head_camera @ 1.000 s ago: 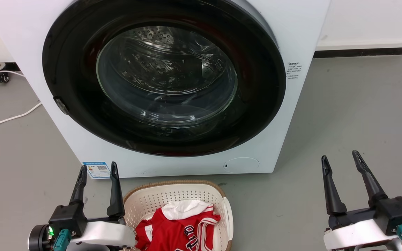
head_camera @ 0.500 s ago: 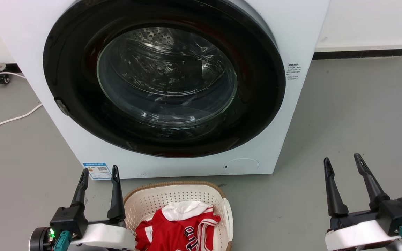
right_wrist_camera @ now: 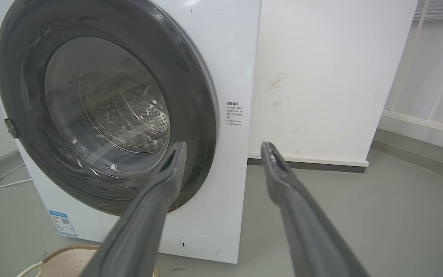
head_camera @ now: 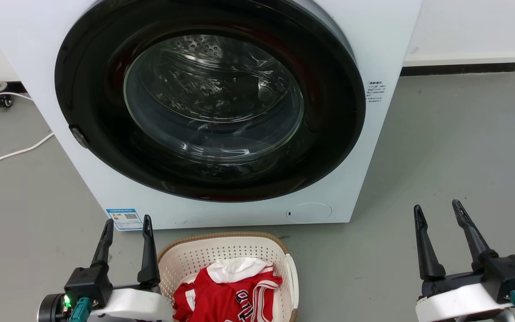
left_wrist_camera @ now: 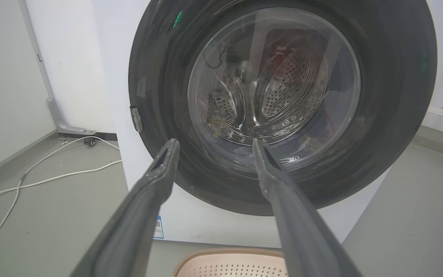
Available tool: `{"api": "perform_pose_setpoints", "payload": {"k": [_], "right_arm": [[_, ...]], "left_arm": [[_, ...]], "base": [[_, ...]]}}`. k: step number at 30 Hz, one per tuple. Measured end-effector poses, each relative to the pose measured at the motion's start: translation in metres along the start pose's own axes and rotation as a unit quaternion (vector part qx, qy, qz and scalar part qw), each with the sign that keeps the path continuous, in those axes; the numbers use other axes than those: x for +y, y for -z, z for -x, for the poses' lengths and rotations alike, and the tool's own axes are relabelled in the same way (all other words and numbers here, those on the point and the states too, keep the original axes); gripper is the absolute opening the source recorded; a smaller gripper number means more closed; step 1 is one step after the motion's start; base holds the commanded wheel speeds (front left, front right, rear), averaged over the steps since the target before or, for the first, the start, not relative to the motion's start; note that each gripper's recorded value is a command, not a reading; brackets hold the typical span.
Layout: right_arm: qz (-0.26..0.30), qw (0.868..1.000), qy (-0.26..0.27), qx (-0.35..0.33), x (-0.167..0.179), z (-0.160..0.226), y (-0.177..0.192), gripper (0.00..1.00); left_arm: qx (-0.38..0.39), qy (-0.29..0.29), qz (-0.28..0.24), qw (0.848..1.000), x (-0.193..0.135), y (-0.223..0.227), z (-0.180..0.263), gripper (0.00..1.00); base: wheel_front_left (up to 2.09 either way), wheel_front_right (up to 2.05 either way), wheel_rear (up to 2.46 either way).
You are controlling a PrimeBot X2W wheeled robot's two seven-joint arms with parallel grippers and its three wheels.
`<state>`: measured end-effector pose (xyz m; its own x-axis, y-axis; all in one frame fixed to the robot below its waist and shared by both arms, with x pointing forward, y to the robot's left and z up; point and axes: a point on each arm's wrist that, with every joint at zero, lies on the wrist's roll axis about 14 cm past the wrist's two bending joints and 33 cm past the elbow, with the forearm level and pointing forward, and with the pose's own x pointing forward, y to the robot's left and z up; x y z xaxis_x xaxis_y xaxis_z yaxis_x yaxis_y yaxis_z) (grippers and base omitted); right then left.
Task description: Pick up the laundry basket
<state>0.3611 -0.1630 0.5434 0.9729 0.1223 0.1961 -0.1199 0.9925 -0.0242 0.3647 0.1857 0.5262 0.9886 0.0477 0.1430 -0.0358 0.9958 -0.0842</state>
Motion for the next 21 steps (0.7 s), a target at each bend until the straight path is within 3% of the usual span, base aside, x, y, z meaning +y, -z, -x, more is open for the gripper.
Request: {"api": "perform_pose_setpoints", "payload": {"k": [14,21], "right_arm": [[-0.007,1.000,-0.014,0.027,0.009,-0.006,0.019,1.00],[-0.026,0.995,-0.045,0.082,0.029,-0.024,0.059,1.00]], "left_arm": [[0.027,-0.018,-0.008,0.999,0.017,0.018,-0.005,1.00],[0.069,-0.026,-0.030,0.997,0.037,0.047,-0.023,1.00]], "base": [[0.00,0.00,0.00],[0.00,0.00,0.00]]}}
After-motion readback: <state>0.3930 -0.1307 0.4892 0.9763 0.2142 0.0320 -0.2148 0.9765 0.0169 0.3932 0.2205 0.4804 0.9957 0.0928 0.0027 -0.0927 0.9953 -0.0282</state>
